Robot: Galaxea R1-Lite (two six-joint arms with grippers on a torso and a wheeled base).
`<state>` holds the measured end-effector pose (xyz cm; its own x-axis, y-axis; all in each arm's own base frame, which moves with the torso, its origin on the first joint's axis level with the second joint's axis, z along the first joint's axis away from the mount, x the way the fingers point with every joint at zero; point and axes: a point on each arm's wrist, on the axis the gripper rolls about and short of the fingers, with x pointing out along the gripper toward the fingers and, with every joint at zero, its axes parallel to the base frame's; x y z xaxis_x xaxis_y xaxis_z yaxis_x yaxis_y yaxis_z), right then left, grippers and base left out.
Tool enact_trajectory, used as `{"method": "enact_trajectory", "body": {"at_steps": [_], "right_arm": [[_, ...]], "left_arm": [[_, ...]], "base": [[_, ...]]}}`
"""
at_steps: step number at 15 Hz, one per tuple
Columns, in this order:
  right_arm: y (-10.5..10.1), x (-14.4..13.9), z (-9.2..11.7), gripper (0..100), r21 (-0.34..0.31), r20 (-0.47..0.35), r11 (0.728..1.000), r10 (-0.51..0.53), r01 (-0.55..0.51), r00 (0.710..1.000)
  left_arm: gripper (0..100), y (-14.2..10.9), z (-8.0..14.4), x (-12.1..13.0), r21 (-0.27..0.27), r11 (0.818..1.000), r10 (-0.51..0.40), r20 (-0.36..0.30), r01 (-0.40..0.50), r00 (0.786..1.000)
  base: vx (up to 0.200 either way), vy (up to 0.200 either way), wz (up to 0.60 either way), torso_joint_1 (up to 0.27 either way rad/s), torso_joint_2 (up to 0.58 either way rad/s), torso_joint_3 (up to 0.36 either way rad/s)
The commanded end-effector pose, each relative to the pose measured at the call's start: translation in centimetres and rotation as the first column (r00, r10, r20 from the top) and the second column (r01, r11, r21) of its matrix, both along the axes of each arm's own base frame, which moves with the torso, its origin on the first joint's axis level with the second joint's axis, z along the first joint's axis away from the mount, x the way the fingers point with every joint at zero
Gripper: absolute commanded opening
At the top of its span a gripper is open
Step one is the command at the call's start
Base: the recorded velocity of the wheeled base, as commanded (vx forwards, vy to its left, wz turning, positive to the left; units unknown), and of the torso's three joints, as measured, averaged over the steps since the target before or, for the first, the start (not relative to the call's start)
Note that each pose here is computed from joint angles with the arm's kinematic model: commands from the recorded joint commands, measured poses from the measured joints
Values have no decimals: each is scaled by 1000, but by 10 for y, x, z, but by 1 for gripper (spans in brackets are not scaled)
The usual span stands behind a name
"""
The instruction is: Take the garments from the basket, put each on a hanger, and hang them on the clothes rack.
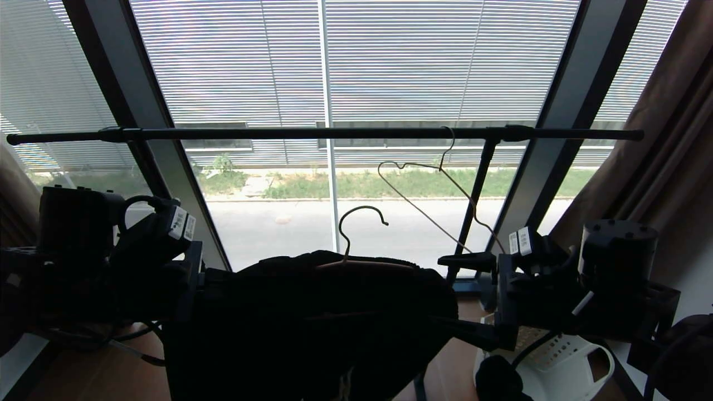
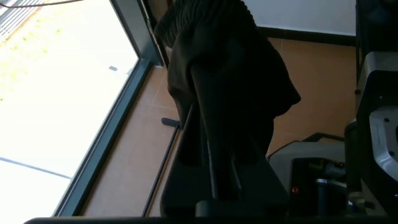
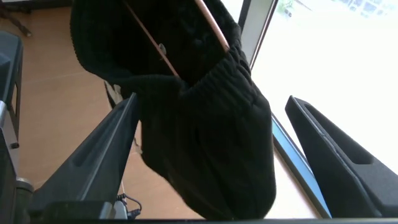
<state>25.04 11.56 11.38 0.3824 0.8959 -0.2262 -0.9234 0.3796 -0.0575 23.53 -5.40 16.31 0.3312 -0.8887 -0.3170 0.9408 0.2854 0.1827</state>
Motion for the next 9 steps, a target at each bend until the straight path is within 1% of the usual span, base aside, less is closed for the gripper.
{"method": "enact_trajectory", "body": {"at_steps": [1,6,7,8,9], "right_arm": [[-1,1,0,100,-1,-1,1000,-5,5,1000],[-5,3,0,100,2,3,1000,-19,19,1000],[-8,5,1,100,7,4,1000,-19,19,1000],[-15,8,2,100,17,3,1000,-19,19,1000],[-20,8,2,100,28,0,1000,-1,1,1000]], "left_arm": [[0,5,-1,-1,-2,1000,18,-5,-18,1000],[0,8,-1,-1,-30,1000,-5,-10,4,1000],[0,9,-1,0,-38,999,-6,-10,6,1000],[0,11,1,-1,-51,999,-10,-12,9,1000],[0,14,2,0,-63,998,-8,-8,7,1000]], "base": [[0,0,0,0,0,0],[0,0,0,0,0,0],[0,0,0,0,0,0],[0,0,0,0,0,0],[0,0,0,0,0,0]]}}
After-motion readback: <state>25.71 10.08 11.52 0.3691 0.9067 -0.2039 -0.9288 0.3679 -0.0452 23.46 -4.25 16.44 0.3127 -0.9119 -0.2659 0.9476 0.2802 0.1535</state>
